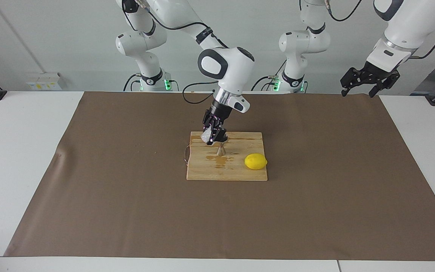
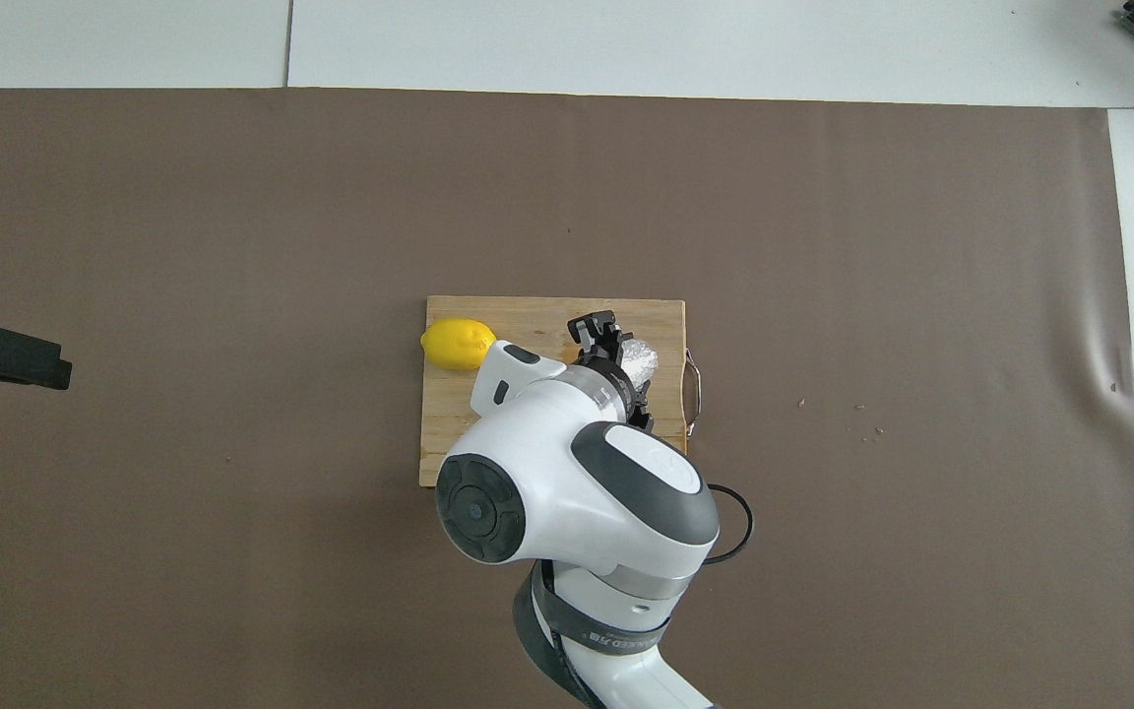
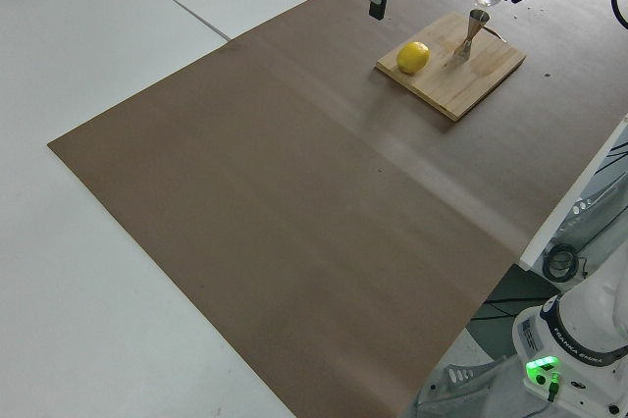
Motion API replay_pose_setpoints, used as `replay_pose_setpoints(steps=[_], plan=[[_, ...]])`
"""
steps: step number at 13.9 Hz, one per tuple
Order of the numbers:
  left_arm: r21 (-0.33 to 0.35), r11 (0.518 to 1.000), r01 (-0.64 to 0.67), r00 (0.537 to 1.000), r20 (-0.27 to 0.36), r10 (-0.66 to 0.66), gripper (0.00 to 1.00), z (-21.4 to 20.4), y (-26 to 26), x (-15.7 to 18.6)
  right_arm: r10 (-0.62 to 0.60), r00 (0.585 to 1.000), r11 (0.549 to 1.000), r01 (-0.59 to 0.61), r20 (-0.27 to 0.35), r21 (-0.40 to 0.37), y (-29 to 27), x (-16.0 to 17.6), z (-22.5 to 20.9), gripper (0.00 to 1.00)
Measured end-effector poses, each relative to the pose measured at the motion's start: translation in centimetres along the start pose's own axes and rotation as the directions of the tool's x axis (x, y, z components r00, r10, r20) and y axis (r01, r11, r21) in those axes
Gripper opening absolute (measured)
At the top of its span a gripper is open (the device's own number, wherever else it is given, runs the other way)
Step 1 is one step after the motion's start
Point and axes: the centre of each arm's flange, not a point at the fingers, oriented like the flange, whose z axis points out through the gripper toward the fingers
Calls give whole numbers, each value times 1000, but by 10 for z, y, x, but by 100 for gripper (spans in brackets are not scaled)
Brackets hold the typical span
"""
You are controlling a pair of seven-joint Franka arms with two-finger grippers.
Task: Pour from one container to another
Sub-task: 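Carry the white cup with the right gripper back to its spot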
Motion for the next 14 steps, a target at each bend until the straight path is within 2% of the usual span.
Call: replay_pose_setpoints(steps=[14], plan=[[0, 1000, 0, 1000, 0, 0, 100, 0, 0, 0, -25, 999, 999, 25, 23, -29, 0, 4, -4, 53]])
